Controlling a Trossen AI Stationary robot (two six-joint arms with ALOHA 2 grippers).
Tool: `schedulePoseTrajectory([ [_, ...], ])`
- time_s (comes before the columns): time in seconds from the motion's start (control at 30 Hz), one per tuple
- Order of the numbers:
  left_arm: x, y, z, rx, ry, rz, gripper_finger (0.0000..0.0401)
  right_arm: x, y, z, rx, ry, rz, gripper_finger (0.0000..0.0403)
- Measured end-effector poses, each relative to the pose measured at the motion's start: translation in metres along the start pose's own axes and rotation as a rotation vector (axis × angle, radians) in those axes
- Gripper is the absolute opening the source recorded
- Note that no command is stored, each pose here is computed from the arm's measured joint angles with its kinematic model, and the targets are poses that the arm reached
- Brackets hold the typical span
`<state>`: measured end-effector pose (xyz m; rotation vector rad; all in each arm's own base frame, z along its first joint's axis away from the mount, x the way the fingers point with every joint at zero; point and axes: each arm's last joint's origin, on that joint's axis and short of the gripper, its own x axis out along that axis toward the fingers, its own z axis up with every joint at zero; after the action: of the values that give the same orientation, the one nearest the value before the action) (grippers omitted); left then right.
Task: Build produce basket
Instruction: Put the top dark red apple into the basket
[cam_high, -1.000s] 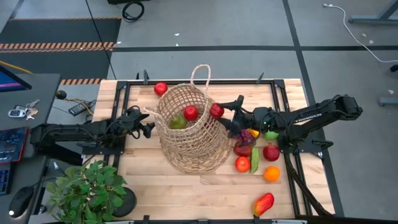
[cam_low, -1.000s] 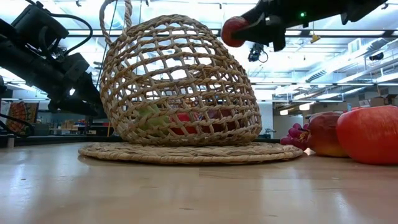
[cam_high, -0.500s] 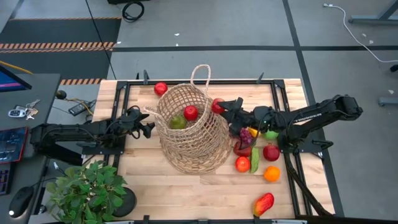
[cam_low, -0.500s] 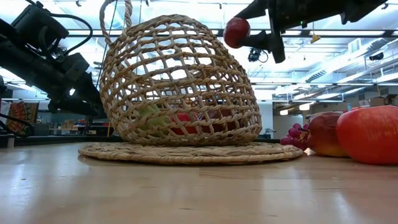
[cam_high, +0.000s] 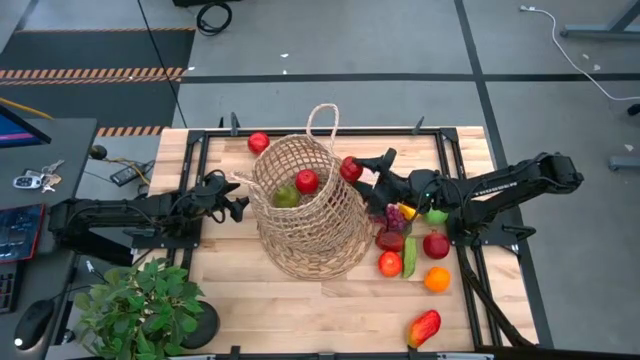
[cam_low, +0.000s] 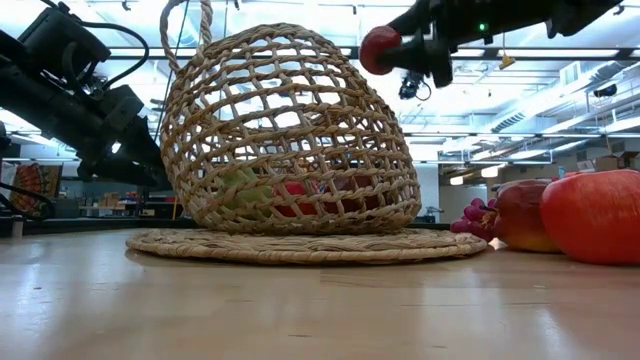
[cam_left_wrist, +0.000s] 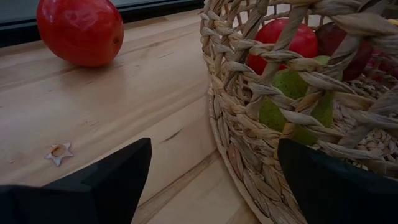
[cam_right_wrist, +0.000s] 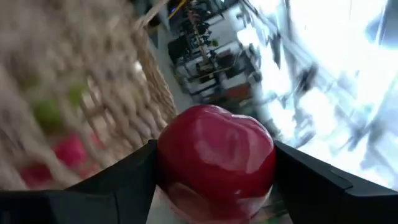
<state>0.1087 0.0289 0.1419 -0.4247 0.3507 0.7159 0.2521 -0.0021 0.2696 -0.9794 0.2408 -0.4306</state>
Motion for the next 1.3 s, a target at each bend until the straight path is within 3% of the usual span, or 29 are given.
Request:
schedulePoseTrajectory([
  [0.33,0.000,0.000,0.000,0.000,0.000,0.000,0.0357,0.000,0.001,0.001,1.181,-0.022,0.050,0.0294],
  [0.5,0.000,0.000,0.000,0.000,0.000,0.000,0.0357,0.000,0.002,0.005,1.594,-0.049,0.201,0.0294],
  [0.63,0.000,0.000,0.000,0.000,0.000,0.000,0.0357,-0.001,0.002,0.009,1.841,-0.062,0.356,0.0294],
  [0.83,0.000,0.000,0.000,0.000,0.000,0.000,0.0357,-0.003,-0.004,0.015,1.979,-0.140,0.458,0.0294],
  [1.0,0.000,0.000,0.000,0.000,0.000,0.000,0.0357,-0.004,-0.009,0.018,1.991,-0.216,0.463,0.0294],
  [1.3,0.000,0.000,0.000,0.000,0.000,0.000,0.0357,-0.004,-0.010,0.019,1.988,-0.219,0.463,0.0294],
])
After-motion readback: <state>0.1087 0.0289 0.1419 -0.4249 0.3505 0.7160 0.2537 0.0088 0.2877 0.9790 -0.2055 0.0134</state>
